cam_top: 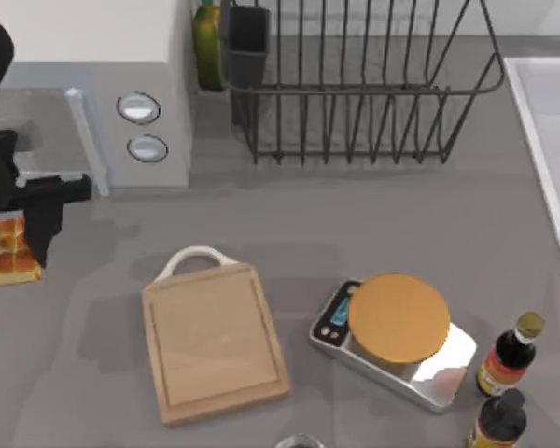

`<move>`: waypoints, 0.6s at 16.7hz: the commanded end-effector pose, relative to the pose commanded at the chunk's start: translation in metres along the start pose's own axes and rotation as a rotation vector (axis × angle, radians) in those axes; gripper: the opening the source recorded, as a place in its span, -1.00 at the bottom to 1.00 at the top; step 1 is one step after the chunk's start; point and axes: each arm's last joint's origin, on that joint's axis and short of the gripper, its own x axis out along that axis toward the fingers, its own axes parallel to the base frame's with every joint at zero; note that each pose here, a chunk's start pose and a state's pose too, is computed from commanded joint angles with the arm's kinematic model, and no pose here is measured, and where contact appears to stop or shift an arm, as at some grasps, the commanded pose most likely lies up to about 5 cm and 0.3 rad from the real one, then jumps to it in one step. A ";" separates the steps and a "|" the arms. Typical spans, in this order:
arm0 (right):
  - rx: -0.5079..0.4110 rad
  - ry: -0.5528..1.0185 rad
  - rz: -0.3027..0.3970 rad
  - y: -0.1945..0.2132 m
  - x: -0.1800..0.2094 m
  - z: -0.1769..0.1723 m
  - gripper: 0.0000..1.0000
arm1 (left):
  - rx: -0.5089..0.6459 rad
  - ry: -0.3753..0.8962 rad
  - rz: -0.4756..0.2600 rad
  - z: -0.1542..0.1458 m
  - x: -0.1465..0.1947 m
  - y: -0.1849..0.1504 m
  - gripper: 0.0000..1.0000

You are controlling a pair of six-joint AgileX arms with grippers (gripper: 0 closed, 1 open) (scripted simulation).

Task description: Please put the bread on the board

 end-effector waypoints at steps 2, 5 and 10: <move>0.000 0.000 0.000 0.000 0.000 0.000 1.00 | -0.153 0.021 -0.010 -0.005 0.005 -0.019 -1.00; 0.000 0.000 0.000 0.000 0.000 0.000 1.00 | -0.411 0.022 -0.030 -0.010 0.009 -0.050 -1.00; 0.000 0.000 0.000 0.000 0.000 0.000 1.00 | -0.842 -0.046 -0.131 -0.022 -0.001 -0.102 -1.00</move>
